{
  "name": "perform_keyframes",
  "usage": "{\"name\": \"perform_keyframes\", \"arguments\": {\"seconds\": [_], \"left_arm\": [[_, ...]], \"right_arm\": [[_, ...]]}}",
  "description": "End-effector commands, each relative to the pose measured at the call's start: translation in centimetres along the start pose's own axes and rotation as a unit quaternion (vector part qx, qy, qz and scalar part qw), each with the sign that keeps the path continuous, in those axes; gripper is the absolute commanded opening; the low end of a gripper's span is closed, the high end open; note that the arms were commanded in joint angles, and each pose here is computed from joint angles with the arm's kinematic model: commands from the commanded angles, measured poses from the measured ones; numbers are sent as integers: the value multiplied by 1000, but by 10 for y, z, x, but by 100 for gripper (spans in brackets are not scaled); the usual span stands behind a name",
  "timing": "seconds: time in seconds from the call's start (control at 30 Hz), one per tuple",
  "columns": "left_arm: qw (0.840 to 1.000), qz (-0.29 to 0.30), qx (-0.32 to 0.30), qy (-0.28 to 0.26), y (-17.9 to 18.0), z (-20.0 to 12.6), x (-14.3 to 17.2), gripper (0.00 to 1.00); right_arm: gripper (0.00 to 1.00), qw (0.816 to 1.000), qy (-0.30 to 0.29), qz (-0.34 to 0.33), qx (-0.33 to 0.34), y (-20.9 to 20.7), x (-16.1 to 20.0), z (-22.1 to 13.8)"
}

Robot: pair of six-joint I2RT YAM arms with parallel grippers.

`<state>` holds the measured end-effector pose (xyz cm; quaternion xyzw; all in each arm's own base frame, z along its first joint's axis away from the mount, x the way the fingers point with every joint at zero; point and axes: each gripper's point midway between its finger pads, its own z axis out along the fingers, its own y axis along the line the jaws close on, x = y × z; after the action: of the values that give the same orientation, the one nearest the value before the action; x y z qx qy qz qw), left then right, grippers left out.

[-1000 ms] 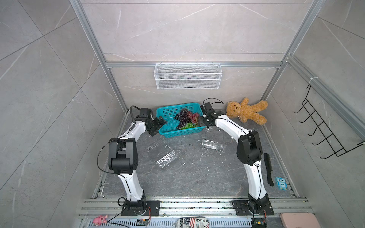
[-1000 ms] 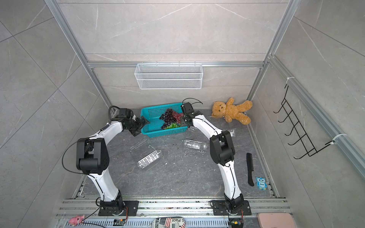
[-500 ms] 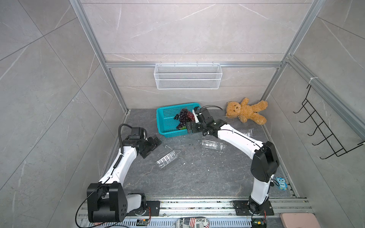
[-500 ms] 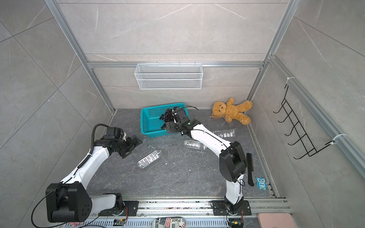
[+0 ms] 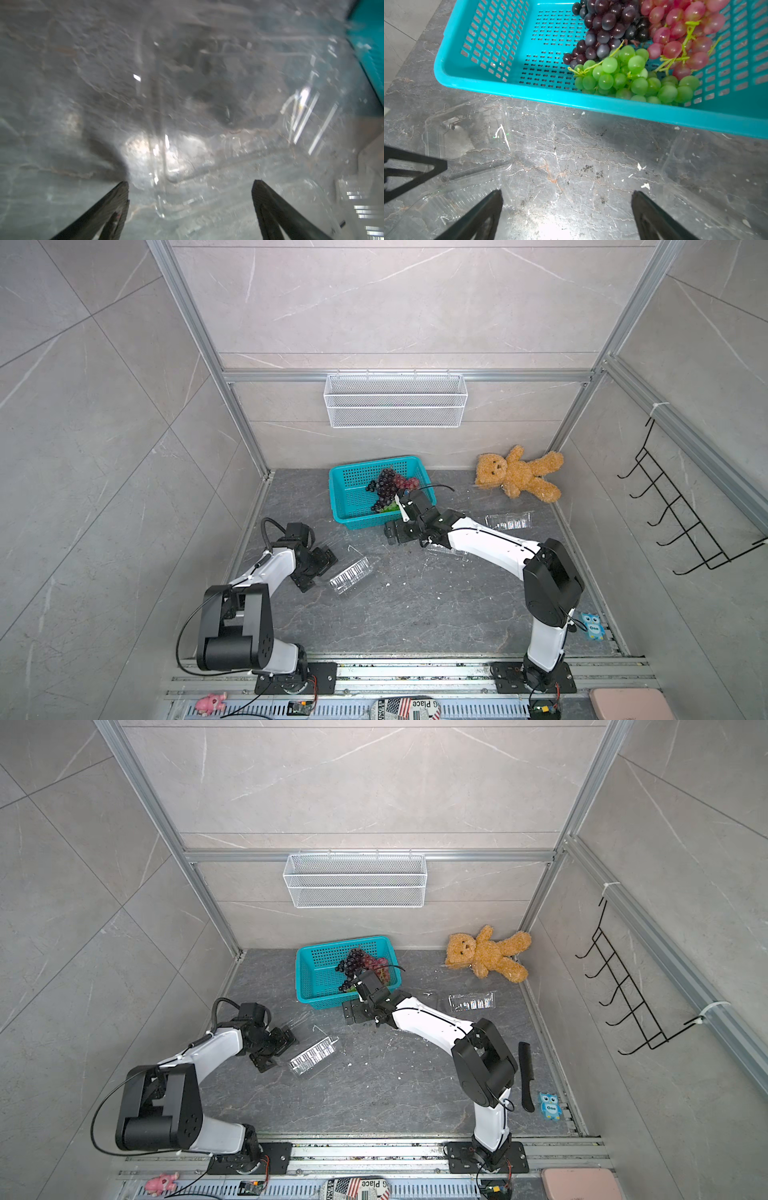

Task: Pack grapes into containers
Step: Pick up the packing box from the center of the board, then place the packing box at the center of the board.

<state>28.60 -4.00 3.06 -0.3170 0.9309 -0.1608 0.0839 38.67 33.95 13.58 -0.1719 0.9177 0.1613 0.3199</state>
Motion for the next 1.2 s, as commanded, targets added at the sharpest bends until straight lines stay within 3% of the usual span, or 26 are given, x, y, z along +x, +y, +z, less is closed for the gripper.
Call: {"name": "perform_keyframes", "arguments": {"seconds": [0.0, 0.13, 0.23, 0.37, 0.53, 0.7, 0.8, 1.17], "left_arm": [[999, -13, 7, -35, -2, 0, -26, 86], [998, -21, -12, -51, 4, 0, -40, 72], [998, -19, -25, -56, 7, 0, -46, 50], [998, -19, -37, -53, 10, 6, -50, 31], [996, -23, -67, -61, 21, 5, -57, 18], [992, -31, -92, -83, 32, -14, -81, 12], [990, -35, -93, -99, 33, -28, -102, 0], [980, 21, -115, -160, 4, -63, -214, 0]], "right_arm": [[99, 1000, -17, 8, -7, 4, -6, -8], [99, 1000, -19, 10, -8, 4, -6, -8], [99, 1000, -19, 13, -7, 4, -5, -7], [99, 1000, -20, 14, -7, 2, -3, -7], [99, 1000, -20, 12, -5, 0, 0, -8], [99, 1000, -24, 12, -3, -1, 0, -13], [99, 999, -29, 14, -3, 0, -4, -18], [99, 999, -38, 8, 17, -6, -18, -37]]}}
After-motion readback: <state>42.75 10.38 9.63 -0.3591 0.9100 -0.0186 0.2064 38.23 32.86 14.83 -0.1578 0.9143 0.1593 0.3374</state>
